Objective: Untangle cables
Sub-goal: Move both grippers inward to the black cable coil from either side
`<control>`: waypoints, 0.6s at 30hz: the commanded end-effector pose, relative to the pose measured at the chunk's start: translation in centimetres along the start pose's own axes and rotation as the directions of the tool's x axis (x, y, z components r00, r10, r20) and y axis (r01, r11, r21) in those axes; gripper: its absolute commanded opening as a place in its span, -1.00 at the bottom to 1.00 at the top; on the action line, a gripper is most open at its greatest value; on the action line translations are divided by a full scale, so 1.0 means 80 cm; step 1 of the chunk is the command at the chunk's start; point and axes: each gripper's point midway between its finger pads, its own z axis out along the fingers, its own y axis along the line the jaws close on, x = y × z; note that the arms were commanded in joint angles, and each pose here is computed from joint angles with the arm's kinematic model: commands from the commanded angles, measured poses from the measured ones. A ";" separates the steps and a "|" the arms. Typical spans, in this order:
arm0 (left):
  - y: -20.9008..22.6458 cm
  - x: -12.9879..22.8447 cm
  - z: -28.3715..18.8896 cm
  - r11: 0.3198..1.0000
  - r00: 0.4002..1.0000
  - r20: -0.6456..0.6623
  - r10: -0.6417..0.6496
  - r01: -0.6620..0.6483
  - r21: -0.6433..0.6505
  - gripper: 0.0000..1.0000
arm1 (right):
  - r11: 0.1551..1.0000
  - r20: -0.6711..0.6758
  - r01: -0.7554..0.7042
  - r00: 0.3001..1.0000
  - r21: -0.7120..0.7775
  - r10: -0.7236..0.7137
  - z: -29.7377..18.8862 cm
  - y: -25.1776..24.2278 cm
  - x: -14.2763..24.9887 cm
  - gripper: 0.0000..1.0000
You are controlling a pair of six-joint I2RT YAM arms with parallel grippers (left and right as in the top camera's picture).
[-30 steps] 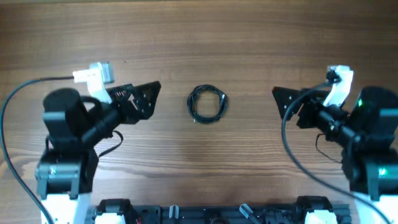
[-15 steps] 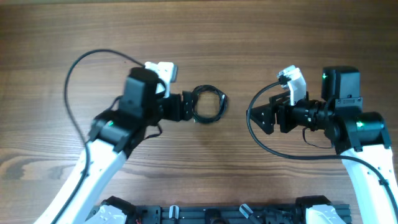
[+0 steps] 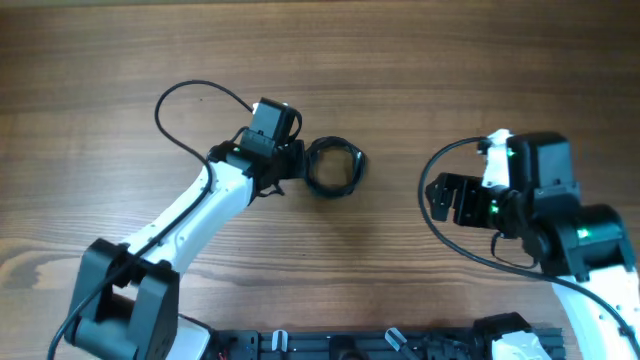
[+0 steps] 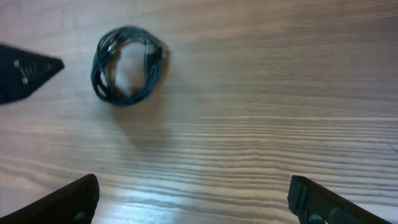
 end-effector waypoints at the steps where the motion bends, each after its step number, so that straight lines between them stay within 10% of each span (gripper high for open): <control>1: -0.019 -0.006 0.000 0.997 0.999 0.003 -0.042 0.042 0.068 -0.27 | 0.999 -0.050 0.047 0.998 -0.020 -0.048 0.015 0.013 -0.001 0.99; 18: -0.039 0.040 0.062 0.998 0.994 -0.110 -0.022 0.029 0.058 -0.35 | 0.982 -0.066 0.158 0.984 -0.104 -0.165 0.034 0.069 0.007 0.99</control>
